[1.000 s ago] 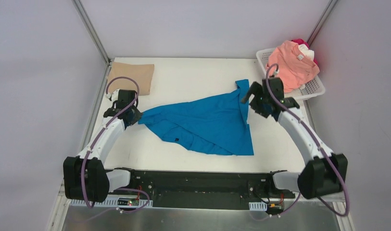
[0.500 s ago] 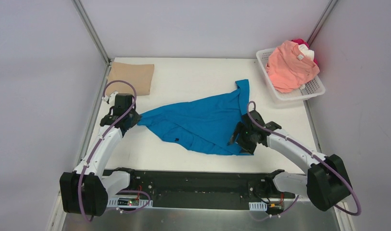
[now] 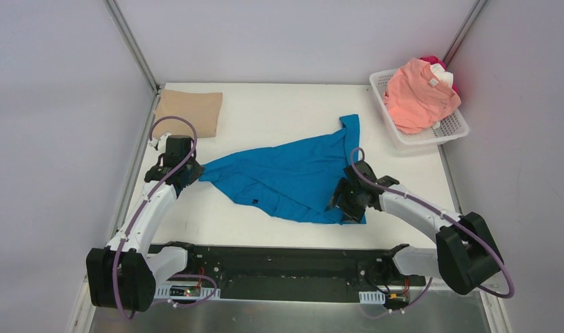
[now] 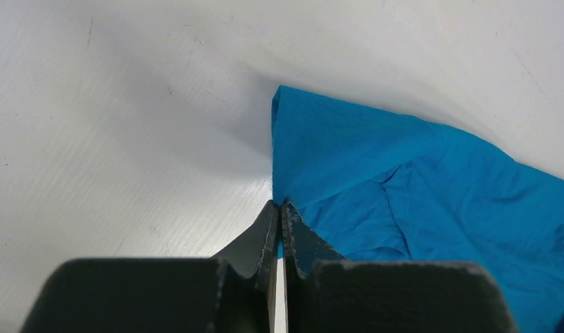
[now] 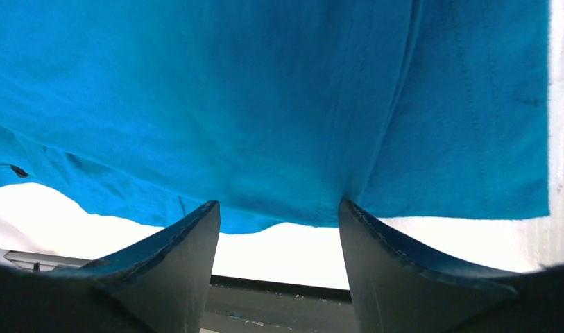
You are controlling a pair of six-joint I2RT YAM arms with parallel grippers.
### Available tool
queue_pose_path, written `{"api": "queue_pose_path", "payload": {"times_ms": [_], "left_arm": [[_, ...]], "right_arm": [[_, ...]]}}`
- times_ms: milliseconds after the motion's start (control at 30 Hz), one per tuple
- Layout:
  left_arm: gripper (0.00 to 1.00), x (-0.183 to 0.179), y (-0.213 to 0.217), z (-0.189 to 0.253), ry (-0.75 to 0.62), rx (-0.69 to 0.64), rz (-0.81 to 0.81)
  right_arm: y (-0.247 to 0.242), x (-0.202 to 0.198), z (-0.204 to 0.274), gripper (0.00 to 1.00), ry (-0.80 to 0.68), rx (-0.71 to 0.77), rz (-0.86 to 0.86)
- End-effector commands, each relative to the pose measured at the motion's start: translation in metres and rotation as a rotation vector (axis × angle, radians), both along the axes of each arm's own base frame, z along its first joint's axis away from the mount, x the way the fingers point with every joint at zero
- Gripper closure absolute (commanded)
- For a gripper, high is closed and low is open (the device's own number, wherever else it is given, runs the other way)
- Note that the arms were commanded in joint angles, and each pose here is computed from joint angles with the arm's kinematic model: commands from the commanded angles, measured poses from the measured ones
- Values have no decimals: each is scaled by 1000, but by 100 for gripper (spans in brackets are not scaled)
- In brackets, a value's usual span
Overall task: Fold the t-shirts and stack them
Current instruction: Flatten out the tshirt
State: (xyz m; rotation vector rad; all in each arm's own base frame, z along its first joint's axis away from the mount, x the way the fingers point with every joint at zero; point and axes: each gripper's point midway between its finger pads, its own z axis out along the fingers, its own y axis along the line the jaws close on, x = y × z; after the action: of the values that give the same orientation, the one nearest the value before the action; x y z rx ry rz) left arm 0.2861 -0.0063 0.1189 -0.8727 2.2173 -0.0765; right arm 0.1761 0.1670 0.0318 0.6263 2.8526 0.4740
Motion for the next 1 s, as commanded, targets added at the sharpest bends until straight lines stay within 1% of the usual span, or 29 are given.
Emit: {"api": "queue_pose_path", "payload": {"times_ms": [0,133,267,433,633,967], "left_arm": [[100,0,0,1,-13,-7,-1],[100,-1,0,2,-17,-7,0],[100,-1,0,1,-15,-7,2],[100,-1,0,1,-15,-7,0],[100,-1,-2,-1,-8,-15,-8],[100,-1,-2,-1,-10,-15,-8]], "right_arm": [[-14,-4,6,34,-25,-60,-9],[-25,-11,0,34,-4,-107,-10],[-12,-10,-4,34,-3,-40,0],[-4,-4,-9,37,-21,-9,0],[4,3,2,46,-62,42,-13],[-3,3,23,49,-90,2,-12]]}}
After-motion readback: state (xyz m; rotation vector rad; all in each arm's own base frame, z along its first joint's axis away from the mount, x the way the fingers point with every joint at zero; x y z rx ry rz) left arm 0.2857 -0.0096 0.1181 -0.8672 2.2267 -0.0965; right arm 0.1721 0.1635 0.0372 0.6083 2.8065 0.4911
